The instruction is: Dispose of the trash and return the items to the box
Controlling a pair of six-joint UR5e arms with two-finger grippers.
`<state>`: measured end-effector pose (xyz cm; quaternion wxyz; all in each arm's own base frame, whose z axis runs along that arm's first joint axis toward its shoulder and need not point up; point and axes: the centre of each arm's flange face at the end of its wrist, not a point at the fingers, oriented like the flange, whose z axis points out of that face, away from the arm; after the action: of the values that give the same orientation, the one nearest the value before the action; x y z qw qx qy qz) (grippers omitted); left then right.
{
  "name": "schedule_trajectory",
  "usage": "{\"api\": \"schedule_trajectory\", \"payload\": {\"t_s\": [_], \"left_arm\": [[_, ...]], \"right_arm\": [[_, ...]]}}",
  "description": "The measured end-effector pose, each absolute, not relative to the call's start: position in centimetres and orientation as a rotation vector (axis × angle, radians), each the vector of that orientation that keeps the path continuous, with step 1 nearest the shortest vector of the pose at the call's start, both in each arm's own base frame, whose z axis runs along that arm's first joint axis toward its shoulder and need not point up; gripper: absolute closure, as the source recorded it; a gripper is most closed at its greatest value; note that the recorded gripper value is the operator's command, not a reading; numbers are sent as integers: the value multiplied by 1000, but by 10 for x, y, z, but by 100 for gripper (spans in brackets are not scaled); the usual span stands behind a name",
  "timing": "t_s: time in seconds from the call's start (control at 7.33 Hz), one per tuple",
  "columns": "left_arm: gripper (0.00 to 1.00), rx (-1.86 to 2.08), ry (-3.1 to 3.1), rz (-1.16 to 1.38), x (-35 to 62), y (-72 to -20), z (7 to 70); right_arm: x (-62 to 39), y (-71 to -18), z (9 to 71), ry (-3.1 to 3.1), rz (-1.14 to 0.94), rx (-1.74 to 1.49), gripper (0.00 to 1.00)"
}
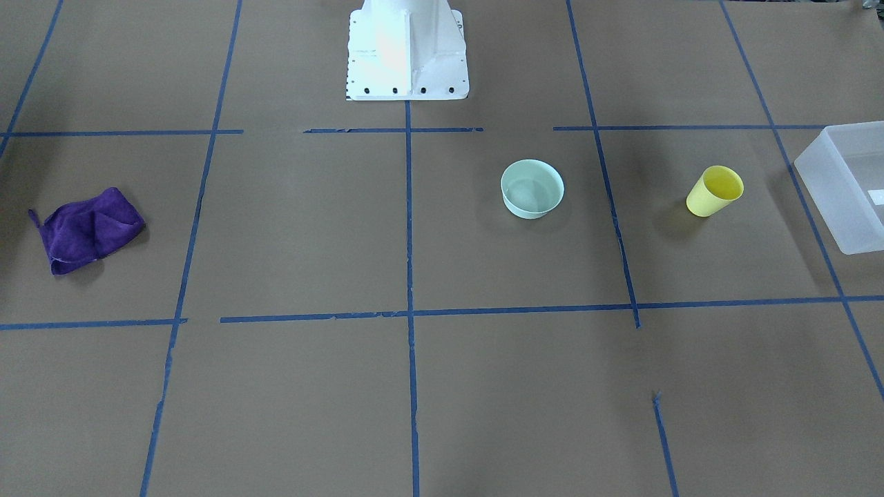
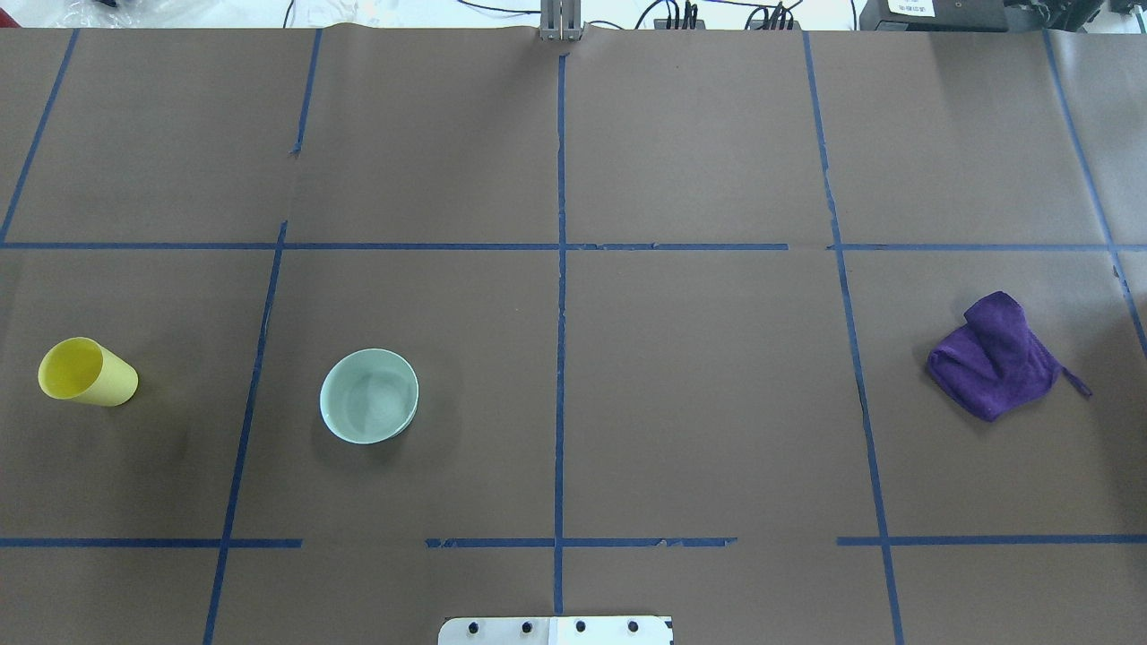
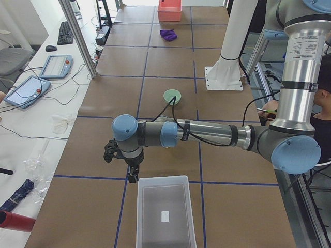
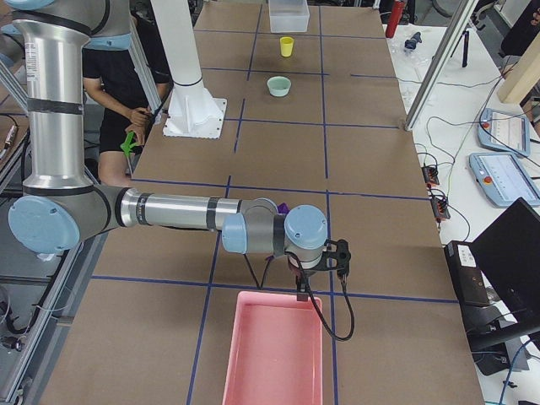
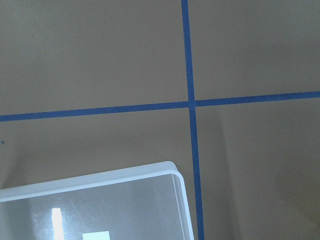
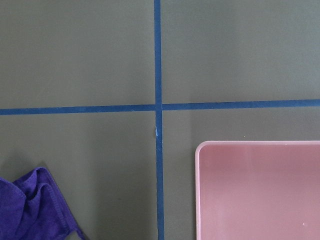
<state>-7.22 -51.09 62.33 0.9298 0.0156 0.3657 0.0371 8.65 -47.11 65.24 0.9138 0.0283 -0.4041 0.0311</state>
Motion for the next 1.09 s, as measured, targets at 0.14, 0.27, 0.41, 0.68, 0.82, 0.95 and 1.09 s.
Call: {"api": "schedule_trajectory", "payload": {"t_s": [0.14,0.27,0.41,0.68,0.82,0.95,1.09], "left_arm": [[0,34,749,76,-72,-512,622],[0,38,749,75,-72,-513,620],[0,45,748,75,-71,-515,615],[0,61,750,45,-57,-514,586],[0,66,757,30,-44,-506,573],[0,76,770,21,-29,-496,567],[0,93,788,6,-9,-485,568]], "right_arm": [[87,-471,652,-830,64,59,0],[87,-472,651,-828,63,61,0],[87,-473,650,-828,62,63,0],[87,-474,643,-831,59,74,0],[85,-474,640,-831,55,78,0],[83,-476,636,-830,48,84,0],[81,-480,630,-825,39,95,0]]}}
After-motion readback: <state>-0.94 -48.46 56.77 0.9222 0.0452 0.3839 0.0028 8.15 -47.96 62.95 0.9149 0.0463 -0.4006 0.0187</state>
